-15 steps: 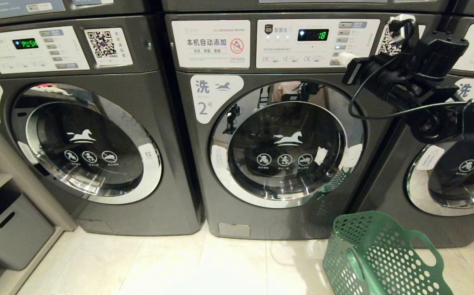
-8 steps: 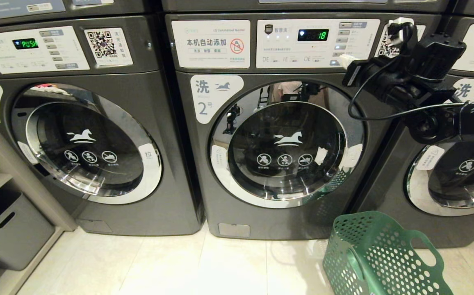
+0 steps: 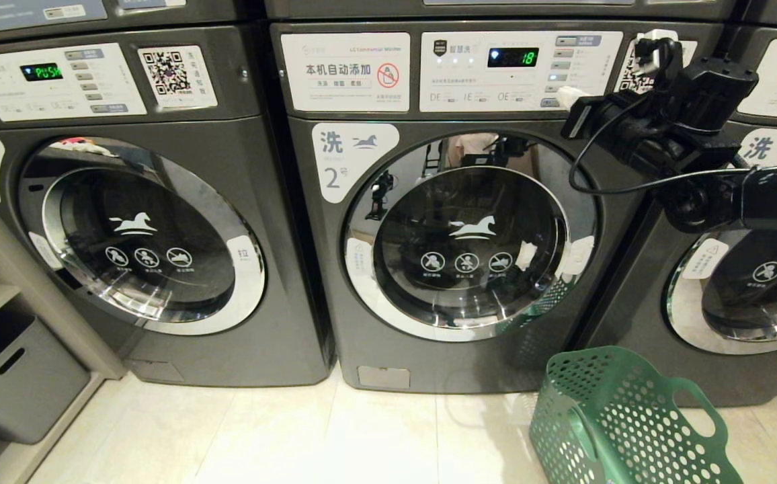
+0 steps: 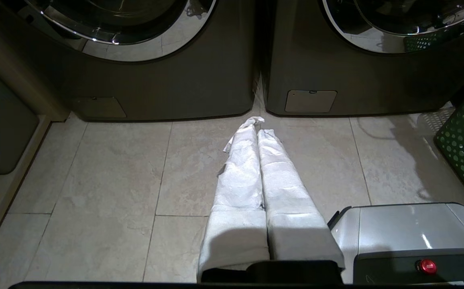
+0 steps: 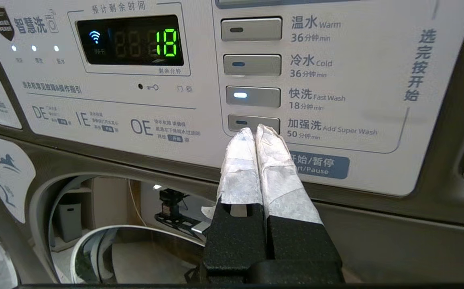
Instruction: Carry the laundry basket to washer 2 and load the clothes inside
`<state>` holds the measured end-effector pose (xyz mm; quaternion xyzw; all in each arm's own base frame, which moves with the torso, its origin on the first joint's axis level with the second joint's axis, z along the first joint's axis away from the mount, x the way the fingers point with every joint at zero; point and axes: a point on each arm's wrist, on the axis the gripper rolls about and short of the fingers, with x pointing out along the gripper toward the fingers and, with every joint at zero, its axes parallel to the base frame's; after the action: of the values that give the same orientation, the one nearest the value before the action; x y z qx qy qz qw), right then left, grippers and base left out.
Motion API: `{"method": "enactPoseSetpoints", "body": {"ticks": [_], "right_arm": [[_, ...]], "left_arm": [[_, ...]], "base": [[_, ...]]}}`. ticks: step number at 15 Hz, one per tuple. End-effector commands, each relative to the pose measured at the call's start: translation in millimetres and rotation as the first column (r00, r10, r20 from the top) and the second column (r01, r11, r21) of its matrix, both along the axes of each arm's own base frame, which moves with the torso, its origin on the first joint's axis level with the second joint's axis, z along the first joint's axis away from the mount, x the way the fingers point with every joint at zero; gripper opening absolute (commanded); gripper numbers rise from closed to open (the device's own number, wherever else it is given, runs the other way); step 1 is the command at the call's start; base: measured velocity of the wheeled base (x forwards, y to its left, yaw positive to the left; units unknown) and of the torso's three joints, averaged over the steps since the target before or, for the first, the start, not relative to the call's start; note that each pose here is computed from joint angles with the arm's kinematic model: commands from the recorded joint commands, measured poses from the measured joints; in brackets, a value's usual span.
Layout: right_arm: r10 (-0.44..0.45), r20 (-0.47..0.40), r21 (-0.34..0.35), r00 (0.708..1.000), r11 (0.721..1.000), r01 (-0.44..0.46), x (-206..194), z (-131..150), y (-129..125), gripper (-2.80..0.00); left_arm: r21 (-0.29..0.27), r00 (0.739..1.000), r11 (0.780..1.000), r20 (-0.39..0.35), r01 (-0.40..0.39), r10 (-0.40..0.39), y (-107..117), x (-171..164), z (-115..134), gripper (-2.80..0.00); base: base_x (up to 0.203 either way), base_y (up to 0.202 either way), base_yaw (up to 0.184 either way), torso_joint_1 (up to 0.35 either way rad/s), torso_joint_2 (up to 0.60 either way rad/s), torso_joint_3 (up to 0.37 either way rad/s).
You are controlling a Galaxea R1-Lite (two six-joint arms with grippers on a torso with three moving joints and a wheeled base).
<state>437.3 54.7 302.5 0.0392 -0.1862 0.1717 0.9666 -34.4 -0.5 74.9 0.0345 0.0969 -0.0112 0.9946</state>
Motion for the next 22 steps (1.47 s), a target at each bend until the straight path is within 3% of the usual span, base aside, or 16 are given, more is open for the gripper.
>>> {"method": "enactPoseSetpoints", "body": {"ticks": [1,15,22], "right_arm": [[0.001,-0.001,0.0,1.0,1.0,-0.001,6.4,-5.1,0.8,-2.8],[-0.002,0.003,0.0,1.0,1.0,0.002,27.6,-17.2,2.5,-2.8],[-0.006,-0.018,0.0,1.0,1.0,0.006,9.4,-9.0,-0.3,-2.8]], "left_arm": [[0.001,1.0,1.0,0.0,0.0,0.0,0.0,-0.2,-0.2,-2.8],[0.002,1.0,1.0,0.0,0.0,0.0,0.0,-0.2,-0.2,-2.8],[0.002,1.0,1.0,0.0,0.0,0.0,0.0,-0.2,-0.2,-2.8]], "base": [[0.0,0.0,0.0,0.0,0.0,0.0],[0.0,0.0,0.0,0.0,0.0,0.0],[0.0,0.0,0.0,0.0,0.0,0.0]]}}
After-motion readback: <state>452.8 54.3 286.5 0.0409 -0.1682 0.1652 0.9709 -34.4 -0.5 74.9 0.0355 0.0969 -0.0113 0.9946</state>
